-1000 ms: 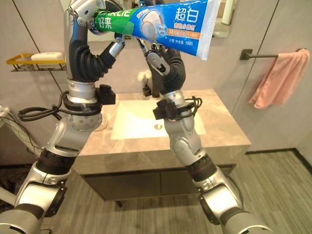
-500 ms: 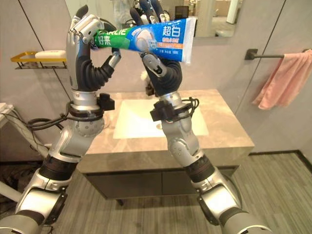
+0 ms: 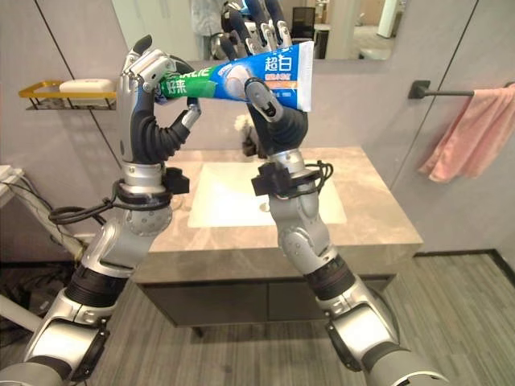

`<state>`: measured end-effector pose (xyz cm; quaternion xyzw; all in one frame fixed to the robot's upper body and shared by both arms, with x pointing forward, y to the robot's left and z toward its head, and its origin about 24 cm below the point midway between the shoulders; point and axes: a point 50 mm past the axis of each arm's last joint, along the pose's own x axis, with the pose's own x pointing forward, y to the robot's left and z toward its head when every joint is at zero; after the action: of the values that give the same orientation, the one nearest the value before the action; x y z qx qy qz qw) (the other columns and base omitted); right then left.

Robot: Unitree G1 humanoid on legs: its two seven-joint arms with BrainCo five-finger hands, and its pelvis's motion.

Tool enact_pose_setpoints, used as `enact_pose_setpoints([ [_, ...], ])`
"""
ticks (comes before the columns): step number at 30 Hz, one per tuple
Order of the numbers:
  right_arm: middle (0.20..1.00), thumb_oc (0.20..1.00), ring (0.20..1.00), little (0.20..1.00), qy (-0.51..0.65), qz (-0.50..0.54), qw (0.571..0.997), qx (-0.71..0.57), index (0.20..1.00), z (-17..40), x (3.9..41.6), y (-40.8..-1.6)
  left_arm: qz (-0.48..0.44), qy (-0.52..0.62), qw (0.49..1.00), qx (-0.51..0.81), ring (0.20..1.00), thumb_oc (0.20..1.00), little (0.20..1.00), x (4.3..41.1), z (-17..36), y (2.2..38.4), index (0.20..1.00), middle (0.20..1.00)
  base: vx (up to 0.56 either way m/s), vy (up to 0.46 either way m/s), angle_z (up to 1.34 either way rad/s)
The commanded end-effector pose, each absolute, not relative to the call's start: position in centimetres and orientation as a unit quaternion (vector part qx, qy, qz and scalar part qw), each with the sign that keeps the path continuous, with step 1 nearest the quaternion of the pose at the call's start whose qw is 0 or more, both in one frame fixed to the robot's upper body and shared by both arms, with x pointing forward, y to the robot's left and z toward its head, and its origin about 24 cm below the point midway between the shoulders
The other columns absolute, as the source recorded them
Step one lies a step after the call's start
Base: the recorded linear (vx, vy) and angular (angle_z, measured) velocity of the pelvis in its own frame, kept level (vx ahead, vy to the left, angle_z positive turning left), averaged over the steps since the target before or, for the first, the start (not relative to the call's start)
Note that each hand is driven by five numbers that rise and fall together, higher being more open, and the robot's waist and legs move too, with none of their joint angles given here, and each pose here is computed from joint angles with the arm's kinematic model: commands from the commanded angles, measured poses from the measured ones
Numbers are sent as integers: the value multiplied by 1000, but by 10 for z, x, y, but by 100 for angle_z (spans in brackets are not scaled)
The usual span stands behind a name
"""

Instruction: Put brush and paste in cup on sink, flatten towel.

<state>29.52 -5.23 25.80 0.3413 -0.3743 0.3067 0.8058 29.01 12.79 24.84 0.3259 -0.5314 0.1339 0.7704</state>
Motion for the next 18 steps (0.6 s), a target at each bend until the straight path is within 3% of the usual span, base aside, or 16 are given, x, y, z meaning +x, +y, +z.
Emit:
enact_pose_setpoints([
  [1,1000,1000,1000,1000,-458,291,759,361,1000,300,288,-64,131,-582,733,326,200,200,200,282,276,130,200,200,11,8,7],
  [18,1000,1000,1000,1000,-405,292,776,385,1000,277,295,-55,60,-575,761,292,200,200,200,276,265,114,200,200,2,2,1],
])
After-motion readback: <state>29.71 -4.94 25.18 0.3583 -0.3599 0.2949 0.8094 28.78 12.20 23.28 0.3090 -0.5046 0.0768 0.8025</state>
